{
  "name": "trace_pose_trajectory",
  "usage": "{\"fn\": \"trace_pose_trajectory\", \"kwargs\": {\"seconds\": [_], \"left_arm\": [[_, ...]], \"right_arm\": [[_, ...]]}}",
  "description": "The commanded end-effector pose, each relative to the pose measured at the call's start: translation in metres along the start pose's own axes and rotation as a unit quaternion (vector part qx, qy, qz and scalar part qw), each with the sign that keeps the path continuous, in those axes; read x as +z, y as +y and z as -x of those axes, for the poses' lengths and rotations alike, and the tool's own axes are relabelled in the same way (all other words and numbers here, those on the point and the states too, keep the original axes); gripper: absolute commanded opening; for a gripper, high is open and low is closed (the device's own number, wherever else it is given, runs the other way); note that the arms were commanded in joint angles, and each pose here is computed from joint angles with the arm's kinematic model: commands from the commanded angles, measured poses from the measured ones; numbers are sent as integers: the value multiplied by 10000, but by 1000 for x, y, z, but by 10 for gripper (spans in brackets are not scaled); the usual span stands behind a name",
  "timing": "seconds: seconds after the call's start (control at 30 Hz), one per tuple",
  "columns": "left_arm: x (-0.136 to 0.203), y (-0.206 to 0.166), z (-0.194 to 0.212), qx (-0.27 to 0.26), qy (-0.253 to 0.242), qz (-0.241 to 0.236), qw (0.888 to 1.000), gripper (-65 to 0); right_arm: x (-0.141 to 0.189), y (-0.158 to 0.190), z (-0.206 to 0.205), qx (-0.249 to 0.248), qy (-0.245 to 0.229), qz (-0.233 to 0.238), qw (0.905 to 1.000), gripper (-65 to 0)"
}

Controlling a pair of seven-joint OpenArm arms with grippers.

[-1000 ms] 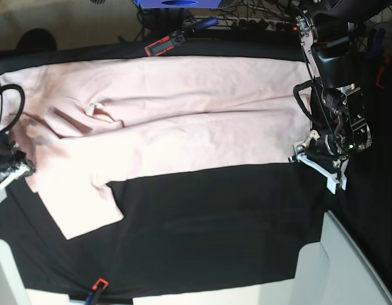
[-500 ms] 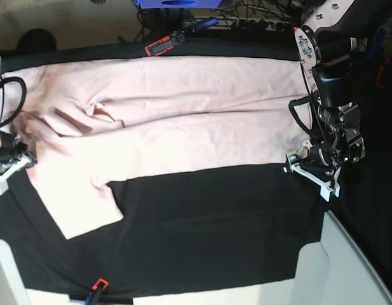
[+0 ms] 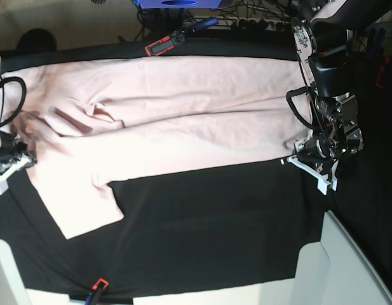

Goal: Fold the T-shirt properly
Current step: 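Move the left gripper to the folded edge and grasp it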

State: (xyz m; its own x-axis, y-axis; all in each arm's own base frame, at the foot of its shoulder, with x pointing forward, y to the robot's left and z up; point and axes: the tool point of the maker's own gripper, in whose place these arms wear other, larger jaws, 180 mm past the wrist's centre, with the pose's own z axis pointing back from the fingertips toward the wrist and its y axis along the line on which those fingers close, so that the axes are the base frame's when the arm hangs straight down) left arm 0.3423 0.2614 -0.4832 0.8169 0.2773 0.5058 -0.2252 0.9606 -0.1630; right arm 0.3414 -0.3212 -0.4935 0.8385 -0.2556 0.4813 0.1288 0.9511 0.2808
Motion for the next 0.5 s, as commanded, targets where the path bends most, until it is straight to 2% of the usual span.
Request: {"fn": "trace_pose_trajectory", "kwargs": {"seconds": [0.0, 0.13, 0.47], "left_arm": [[7, 3, -20, -89, -209, -54, 9997, -650], [25, 4, -40, -277, -613, -130, 9977, -650], [65, -5, -76, -615, -924, -237, 9935, -650]], "right_arm": [[9, -5, -27, 45, -311, 12, 9995, -650], [9, -4, -27, 51, -307, 13, 9995, -650], [9, -4, -29, 24, -344, 1, 9994, -650]]}}
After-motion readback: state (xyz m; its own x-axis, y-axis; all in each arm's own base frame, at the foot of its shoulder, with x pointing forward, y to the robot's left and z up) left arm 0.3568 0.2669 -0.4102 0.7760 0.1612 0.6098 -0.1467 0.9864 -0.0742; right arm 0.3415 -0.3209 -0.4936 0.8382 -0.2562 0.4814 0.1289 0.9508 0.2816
